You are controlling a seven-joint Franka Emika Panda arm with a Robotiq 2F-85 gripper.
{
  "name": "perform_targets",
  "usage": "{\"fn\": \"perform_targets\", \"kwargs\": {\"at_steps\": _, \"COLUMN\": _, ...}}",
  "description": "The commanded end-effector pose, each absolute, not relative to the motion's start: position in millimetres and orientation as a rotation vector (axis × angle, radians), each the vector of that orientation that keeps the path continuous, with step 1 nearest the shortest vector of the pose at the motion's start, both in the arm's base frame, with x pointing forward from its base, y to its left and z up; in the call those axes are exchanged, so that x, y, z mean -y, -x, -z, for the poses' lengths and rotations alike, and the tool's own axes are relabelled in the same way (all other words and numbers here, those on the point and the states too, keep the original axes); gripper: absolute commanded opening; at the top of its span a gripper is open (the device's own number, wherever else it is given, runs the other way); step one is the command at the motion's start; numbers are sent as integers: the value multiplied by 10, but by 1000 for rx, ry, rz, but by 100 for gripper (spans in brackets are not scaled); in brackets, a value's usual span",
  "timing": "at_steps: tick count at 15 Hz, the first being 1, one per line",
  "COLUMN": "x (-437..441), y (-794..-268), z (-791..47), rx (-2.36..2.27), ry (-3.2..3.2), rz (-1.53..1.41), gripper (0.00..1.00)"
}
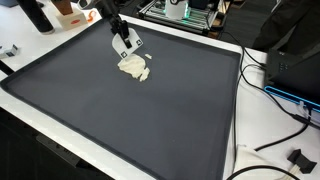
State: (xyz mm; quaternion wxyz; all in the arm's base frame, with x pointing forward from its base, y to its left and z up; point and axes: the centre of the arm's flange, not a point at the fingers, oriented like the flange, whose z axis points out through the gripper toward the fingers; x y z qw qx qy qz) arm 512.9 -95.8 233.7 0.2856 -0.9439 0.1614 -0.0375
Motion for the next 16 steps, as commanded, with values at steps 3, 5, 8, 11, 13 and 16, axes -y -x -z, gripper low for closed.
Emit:
{"fn": "perform_targets", "kwargs": {"at_steps": 3, "x": 739, "y": -4995, "z": -2509, "rx": -495, "ry": 2648, "rz": 120, "gripper": 1}}
{"fn": "perform_targets", "kwargs": {"at_steps": 5, "x": 638, "y": -4983, "z": -2574, "rx": -506, "ry": 2701, "rz": 126, "gripper": 1}}
{"fn": "perform_targets", "kwargs": {"at_steps": 8, "x": 425, "y": -4949, "z": -2668, "rx": -500, "ry": 2783, "rz": 111, "gripper": 1}}
{"fn": "perform_targets", "kwargs": {"at_steps": 11, "x": 220, "y": -4903, "z": -2781, "rx": -485, "ry": 2866, "rz": 109, "gripper": 1}}
{"fn": "perform_targets", "kwargs": {"at_steps": 13, "x": 94, "y": -4862, "z": -2864, "rx": -476, "ry": 2925, "rz": 110, "gripper": 1}}
{"fn": "perform_targets", "kwargs": {"at_steps": 16, "x": -61, "y": -4806, "z": -3011, "rx": -462, "ry": 3009, "rz": 122, "gripper": 1}}
